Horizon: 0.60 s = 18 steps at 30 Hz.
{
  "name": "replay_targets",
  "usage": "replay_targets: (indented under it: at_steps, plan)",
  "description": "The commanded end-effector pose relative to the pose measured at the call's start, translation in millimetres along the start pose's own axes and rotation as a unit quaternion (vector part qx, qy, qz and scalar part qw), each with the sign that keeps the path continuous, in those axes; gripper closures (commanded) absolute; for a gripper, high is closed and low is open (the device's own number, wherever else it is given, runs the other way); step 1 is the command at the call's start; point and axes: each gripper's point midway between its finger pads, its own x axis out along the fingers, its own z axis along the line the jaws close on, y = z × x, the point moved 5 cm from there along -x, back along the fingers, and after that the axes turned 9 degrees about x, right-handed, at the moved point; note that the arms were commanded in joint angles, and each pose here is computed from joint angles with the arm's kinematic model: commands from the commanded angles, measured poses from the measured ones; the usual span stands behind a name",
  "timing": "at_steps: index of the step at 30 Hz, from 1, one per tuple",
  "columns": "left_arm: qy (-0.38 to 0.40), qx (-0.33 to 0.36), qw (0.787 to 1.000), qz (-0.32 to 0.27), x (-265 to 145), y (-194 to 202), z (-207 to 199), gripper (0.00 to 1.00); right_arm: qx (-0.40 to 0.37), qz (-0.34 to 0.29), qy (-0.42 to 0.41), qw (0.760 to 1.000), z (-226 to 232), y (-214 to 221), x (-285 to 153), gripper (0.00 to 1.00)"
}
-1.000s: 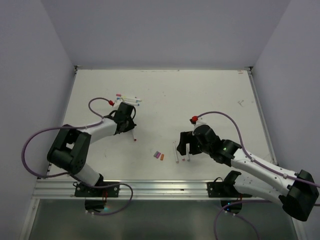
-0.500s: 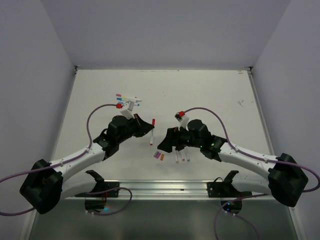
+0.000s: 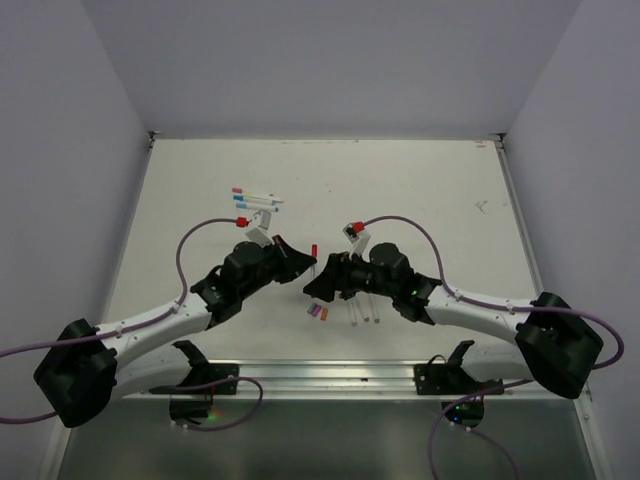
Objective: Open the pen caps
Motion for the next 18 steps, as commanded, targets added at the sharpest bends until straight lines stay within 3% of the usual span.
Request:
replay_targets:
  at_steps: [1, 5, 8, 10, 11, 12, 13, 17, 18]
  plan:
    - [0.009, -0.02, 0.999, -0.03, -2.8, -9.1, -14.5, 1.0, -0.002, -0.026, -0.02, 0.999, 8.3, -10.2, 9.9, 0.27]
    - [0.019, -0.028, 0.999, -0.035, -7.4, -10.0, -22.8, 1.0, -0.001, -0.04, -0.04, 0.998, 8.1, -9.4, 12.4, 0.33]
    - [0.023, -0.031, 0.999, -0.029, -8.1, -6.0, -26.0, 1.0, -0.003, -0.046, -0.043, 0.998, 7.1, -10.6, 15.2, 0.48]
    - [0.022, -0.031, 0.999, -0.027, -8.4, -3.3, -26.7, 1.0, -0.003, -0.042, -0.043, 0.998, 6.4, -8.8, 17.7, 0.63]
    - [0.02, -0.031, 0.999, -0.025, -8.4, -1.9, -25.6, 1.0, -0.001, -0.042, -0.044, 0.998, 6.1, -8.6, 18.1, 0.74]
    - [0.02, -0.03, 0.999, -0.024, -8.5, -0.9, -25.6, 1.0, 0.002, -0.039, -0.042, 0.998, 4.5, -6.4, 18.5, 0.93]
    - [0.018, -0.03, 0.999, -0.025, -8.2, -0.7, -24.8, 1.0, 0.004, -0.037, -0.041, 0.998, 3.3, -5.5, 19.4, 1.0]
    - [0.005, -0.009, 0.999, -0.031, -7.7, -6.0, -24.8, 0.99, 0.006, -0.028, -0.031, 0.999, 0.6, -0.5, 15.8, 1.0]
    - [0.0, -0.005, 0.999, -0.033, -7.6, -7.7, -24.4, 0.93, 0.007, -0.026, -0.026, 0.999, -1.5, 1.1, 14.5, 1.0]
